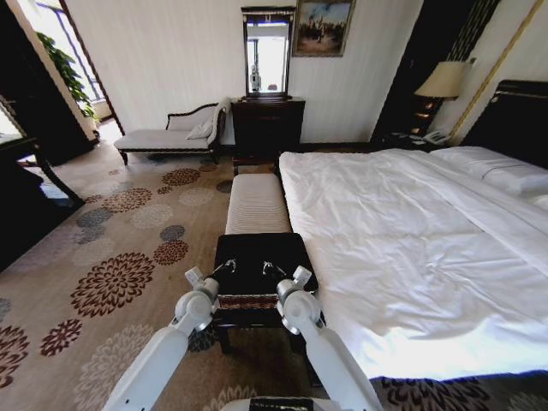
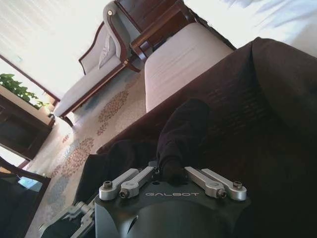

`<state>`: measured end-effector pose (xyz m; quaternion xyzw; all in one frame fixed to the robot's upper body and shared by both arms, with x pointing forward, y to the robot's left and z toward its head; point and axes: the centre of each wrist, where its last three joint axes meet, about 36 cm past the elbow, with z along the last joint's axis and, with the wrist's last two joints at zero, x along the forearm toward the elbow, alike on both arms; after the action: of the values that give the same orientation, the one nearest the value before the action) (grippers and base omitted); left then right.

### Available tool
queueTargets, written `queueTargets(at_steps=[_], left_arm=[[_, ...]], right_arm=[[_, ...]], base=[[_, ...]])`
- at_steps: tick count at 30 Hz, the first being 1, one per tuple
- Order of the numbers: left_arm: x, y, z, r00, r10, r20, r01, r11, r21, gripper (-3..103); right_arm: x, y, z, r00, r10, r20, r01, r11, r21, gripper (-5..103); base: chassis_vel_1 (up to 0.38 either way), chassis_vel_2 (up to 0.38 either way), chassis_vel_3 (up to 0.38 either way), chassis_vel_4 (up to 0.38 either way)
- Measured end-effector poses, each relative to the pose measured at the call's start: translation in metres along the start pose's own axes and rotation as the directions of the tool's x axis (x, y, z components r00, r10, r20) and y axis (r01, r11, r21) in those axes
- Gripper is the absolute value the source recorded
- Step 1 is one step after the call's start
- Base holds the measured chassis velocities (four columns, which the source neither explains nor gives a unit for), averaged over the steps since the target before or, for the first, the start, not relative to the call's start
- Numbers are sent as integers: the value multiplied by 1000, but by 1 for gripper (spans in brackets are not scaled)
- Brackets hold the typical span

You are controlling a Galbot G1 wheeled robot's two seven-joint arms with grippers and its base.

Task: Fold the clothes on the bed and place them into the basket.

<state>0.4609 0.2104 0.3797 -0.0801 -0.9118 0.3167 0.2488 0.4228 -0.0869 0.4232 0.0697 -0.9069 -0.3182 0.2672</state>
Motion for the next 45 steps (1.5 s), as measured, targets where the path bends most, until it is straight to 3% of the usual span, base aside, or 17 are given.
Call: queueTargets(at_steps=[13, 24, 36, 45], left_arm=[[-50, -18, -16, 999, -25, -39, 24, 1000, -18, 12], [-75, -19, -10, 996, -61, -66, 59, 998, -37, 12], [-87, -8, -4, 992, -102, -76, 98, 994, -56, 12], [-92, -10, -2, 992, -98, -81, 92, 993, -78, 12]], right_arm=[[-25, 17, -16, 994, 66, -89, -64, 998, 27, 8], [-47, 7, -17, 979, 144, -142, -138, 989, 52, 8], [-64, 3, -16, 973, 186, -135, -174, 980, 94, 8], [-66, 3, -17, 973, 193, -127, -180, 978, 109, 8]], base=[[0, 0, 0, 0], [0, 0, 0, 0], [0, 0, 0, 0], [0, 0, 0, 0]])
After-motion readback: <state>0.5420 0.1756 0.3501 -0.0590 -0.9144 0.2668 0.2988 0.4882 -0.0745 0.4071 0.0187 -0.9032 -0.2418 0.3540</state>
